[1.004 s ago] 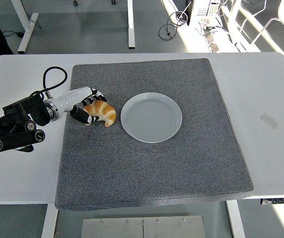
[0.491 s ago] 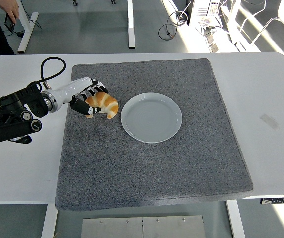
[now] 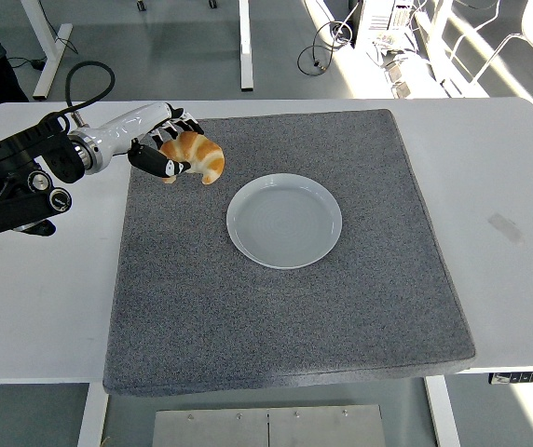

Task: Place the bread on the plate

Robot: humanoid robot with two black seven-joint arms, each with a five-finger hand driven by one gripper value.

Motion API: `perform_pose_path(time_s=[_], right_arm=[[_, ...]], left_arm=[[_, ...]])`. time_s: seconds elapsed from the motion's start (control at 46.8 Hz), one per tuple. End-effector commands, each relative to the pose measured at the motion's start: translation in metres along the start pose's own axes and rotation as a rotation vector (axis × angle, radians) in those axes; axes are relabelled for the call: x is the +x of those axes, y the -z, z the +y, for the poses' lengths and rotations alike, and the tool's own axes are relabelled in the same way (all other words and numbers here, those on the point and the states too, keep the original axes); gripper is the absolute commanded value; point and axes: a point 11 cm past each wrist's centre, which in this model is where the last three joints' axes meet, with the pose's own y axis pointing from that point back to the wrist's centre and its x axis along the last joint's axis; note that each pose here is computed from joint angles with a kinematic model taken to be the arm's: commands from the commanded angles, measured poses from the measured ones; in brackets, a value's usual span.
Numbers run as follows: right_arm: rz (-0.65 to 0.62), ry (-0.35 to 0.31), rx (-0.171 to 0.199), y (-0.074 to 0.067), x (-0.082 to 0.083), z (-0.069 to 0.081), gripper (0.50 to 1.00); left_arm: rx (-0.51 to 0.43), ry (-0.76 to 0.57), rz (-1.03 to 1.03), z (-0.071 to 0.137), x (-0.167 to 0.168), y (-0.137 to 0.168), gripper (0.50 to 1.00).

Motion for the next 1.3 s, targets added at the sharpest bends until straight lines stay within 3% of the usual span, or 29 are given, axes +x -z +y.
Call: perform_pose_path(time_s=[0.0,0.15,0.684,1.282], right_arm=[[0.000,0.000,-0.001,0.000,0.000,0.000,1.000],[0.000,0.000,0.001,0.000,0.000,0.000,1.000],[0.000,0.000,0.001,0.000,0.000,0.000,1.000],[0.000,0.000,-0.001,0.000,0.000,0.000,1.000]], left_arm=[[-0.017,-0.008,-0.005,-0.002,0.005,-0.008,0.500],[-0.038,-0.012,-0.015,-0.005,0.008,-0.018,0.500],[-0.197,0.092,-0.072,-0.029,-0.050,-0.090,0.500],[-0.145,0.143,-0.106,-0.045,-0.108,-0.068,0.500]])
